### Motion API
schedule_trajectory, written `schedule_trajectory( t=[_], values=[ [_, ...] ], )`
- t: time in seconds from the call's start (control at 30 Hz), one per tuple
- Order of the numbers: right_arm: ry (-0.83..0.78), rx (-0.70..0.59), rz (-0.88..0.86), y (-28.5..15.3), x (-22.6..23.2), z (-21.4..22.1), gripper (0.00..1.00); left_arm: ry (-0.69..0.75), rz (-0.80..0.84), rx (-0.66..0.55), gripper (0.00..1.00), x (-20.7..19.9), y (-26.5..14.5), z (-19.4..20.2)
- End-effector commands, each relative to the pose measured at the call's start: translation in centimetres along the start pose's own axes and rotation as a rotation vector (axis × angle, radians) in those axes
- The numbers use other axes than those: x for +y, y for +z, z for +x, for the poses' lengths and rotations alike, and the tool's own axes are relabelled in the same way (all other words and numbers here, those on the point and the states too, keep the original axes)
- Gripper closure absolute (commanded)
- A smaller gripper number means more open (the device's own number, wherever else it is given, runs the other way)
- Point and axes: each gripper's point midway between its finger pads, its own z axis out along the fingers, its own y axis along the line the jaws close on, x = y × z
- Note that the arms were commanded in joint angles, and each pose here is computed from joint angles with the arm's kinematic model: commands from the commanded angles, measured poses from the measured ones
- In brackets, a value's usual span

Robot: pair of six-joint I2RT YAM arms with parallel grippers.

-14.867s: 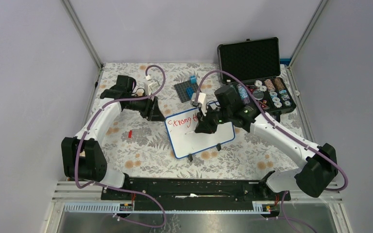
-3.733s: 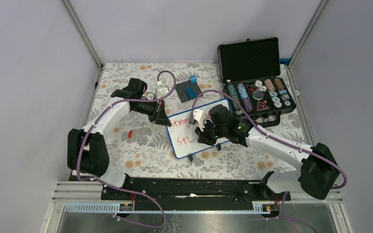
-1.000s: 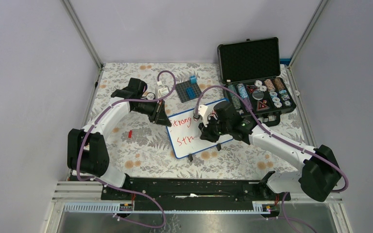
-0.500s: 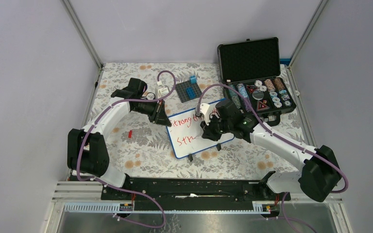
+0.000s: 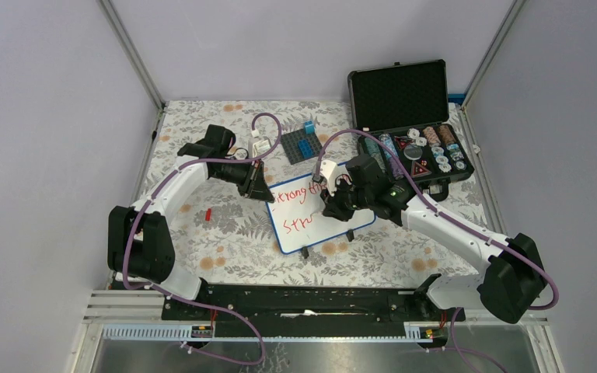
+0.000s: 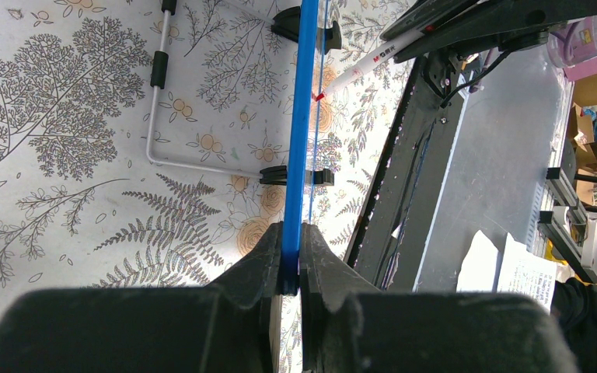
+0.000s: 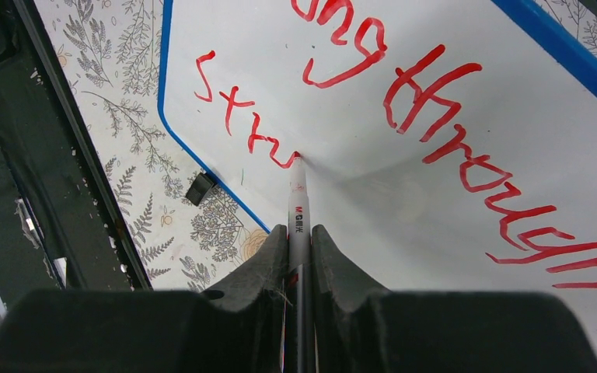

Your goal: Write a sentence on the whiteboard

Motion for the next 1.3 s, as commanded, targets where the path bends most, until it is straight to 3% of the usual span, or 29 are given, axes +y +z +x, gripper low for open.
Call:
schedule_trajectory(
  t=[0.0, 0.63, 1.03, 1.27],
  values=[
    [-0.031, -0.053, 0.057, -0.6, -1.4, -2.2, 1.0, 0.075, -0.055, -0.007, 1.0, 1.3, -0.1, -1.0],
    [-0.015, 0.013, 0.006, 0.3, -0.3, 1.6, 1.0, 0.072, -0.056, -0.004, 1.0, 1.4, -0.1, -1.0],
    [-0.036, -0.003, -0.076, -1.5, 1.6, 0.5, 1.0, 0.069, -0.056, -0.002, 1.0, 1.4, 0.0, -1.0],
    [-0.027, -0.016, -0.029, -2.5, 1.3, 0.2, 1.0, 0.073, -0.06, -0.004, 1.0, 1.4, -0.1, -1.1]
  ],
)
